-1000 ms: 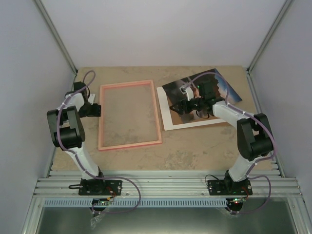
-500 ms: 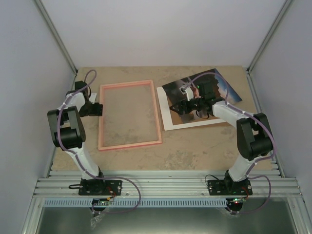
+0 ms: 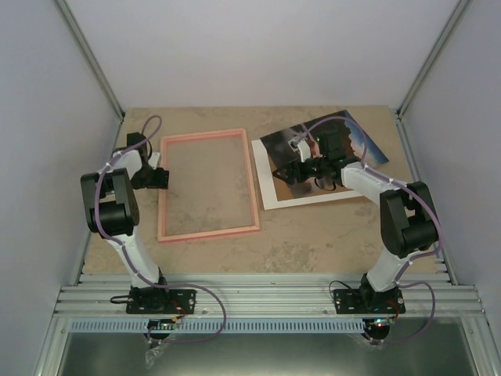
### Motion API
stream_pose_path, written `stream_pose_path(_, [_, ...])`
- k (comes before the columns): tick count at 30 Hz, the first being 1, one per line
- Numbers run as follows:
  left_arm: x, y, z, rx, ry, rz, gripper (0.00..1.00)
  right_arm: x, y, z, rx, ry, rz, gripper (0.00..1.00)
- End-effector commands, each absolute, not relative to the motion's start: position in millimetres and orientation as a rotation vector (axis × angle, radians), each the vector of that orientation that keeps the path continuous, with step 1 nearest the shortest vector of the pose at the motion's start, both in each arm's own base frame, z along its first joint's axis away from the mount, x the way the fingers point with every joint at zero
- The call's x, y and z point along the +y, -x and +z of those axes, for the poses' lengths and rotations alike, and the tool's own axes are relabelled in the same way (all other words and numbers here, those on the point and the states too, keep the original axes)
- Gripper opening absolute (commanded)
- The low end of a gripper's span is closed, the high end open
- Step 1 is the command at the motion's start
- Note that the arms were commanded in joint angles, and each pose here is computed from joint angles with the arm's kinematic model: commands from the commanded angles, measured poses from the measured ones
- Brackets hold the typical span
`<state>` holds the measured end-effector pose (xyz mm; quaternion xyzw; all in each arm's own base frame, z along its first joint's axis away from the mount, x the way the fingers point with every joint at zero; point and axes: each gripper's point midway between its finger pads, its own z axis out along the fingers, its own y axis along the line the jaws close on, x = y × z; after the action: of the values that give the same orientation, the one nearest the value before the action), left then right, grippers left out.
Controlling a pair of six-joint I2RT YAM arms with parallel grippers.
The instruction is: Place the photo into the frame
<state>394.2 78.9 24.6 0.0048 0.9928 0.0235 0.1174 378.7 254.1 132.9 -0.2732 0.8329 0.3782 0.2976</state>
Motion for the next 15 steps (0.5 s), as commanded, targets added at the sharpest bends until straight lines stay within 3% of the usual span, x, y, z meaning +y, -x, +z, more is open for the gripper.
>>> stream_pose_path(1, [85.3, -395.2, 29.9, 2.905, -0.023, 0.107, 0.85, 256.7, -377.4, 134.0, 2.202, 0.741, 1.007, 0.74])
stream_pose_path(9, [63.4, -428.8, 111.0, 2.694, -0.137, -0.018, 0.89, 249.7, -388.2, 150.3, 2.17, 0.8, 0.947, 0.78])
stream_pose_path(15, [-4.2, -441.2, 148.5, 2.552, -0.426, -0.139, 0.89, 190.2, -409.6, 156.7, 2.197, 0.77, 0.858, 0.79])
